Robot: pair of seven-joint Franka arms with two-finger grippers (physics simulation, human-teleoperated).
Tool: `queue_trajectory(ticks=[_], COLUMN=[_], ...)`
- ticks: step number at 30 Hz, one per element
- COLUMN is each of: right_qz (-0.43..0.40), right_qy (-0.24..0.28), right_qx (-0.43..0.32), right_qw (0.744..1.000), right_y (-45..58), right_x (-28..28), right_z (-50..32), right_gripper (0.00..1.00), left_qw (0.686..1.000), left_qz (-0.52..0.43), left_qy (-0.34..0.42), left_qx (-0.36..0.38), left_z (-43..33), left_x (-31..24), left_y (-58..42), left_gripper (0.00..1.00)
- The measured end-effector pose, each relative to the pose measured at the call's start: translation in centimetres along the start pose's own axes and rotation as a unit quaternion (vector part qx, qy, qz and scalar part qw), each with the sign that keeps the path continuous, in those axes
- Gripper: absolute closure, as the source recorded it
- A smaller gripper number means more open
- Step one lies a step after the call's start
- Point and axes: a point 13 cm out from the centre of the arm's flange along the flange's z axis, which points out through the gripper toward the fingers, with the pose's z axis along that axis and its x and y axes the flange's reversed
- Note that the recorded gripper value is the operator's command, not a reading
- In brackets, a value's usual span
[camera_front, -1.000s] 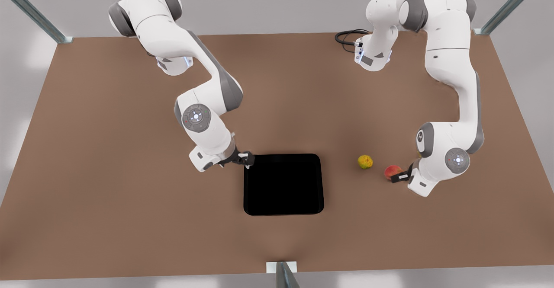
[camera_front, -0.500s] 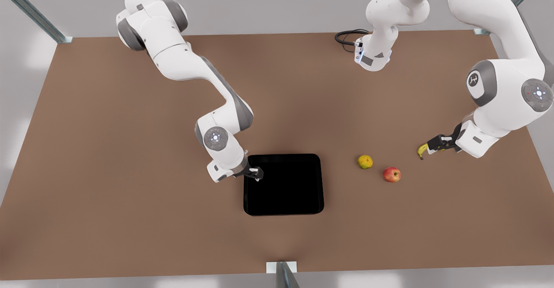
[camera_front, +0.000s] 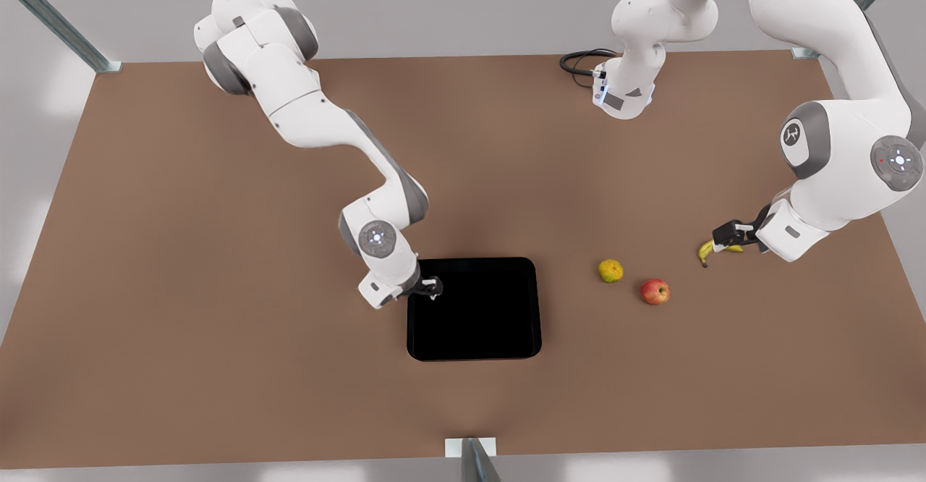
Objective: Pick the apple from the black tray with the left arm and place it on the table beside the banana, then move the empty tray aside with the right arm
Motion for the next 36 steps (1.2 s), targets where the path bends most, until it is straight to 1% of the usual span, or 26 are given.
queue_trajectory(ticks=[3, 7, 10, 15, 16, 18, 20, 21, 22, 23, 24, 28, 35, 36], right_qz=[-0.024, -0.045, -0.06, -0.062, -0.06, -0.054, -0.044, -0.04, -0.037, -0.034, -0.031, -0.027, -0.028, -0.029], right_qy=[0.006, 0.008, 0.011, 0.03, 0.03, 0.027, 0.029, 0.029, 0.029, 0.029, 0.03, 0.029, 0.036, 0.036], right_qx=[0.005, 0.028, 0.033, 0.04, 0.041, 0.039, 0.033, 0.031, 0.029, 0.027, 0.027, 0.02, 0.019, 0.017], right_qw=[1.0, 0.999, 0.998, 0.997, 0.997, 0.997, 0.998, 0.998, 0.998, 0.999, 0.999, 0.999, 0.999, 0.999], right_y=[0.3, -3.0, -3.6, -4.7, -4.8, -5.3, -5.3, -5.2, -5.1, -5.1, -5.2, -4.7, -3.6, -3.4], right_x=[1.0, 1.2, 1.5, 3.0, 3.0, 2.4, 2.3, 2.3, 2.2, 2.2, 2.1, 1.6, 1.7, 1.7], right_z=[1.6, 2.3, 3.5, 7.7, 8.0, 7.8, 7.7, 7.6, 7.5, 7.3, 7.2, 5.4, 2.9, 2.4], right_gripper=[0.0, 0.0, 0.0, 0.01, 0.04, 0.29, 0.46, 0.57, 0.61, 0.61, 0.64, 0.7, 0.94, 0.96], left_qw=[1.0, 1.0, 1.0, 1.0, 1.0, 1.0, 1.0, 1.0, 1.0, 1.0, 1.0, 1.0, 1.0, 1.0], left_qz=[0.005, 0.011, 0.015, 0.02, 0.021, 0.022, 0.024, 0.024, 0.025, 0.026, 0.026, 0.028, 0.03, 0.031], left_qy=[0.001, 0.001, 0.002, 0.001, 0.001, 0.001, 0.001, 0.001, 0.002, 0.002, 0.002, 0.002, 0.002, 0.002], left_qx=[0.0, 0.0, 0.0, 0.0, 0.0, 0.0, 0.0, 0.0, 0.0, 0.0, 0.0, 0.0, 0.0, 0.0], left_z=[0.0, 0.0, 0.1, 0.0, 0.0, 0.0, 0.0, 0.0, 0.0, 0.0, 0.0, 0.0, 0.1, 0.1], left_x=[0.0, 0.1, 0.1, 0.1, 0.1, 0.1, 0.1, 0.1, 0.1, 0.1, 0.1, 0.1, 0.1, 0.1], left_y=[0.0, 0.0, 0.0, 0.0, 0.0, 0.0, 0.0, 0.0, 0.0, 0.0, 0.0, 0.0, 0.0, 0.0], left_gripper=[0.0, 0.0, 0.0, 0.0, 0.0, 0.0, 0.0, 0.0, 0.0, 0.0, 0.0, 0.0, 0.0, 0.0])
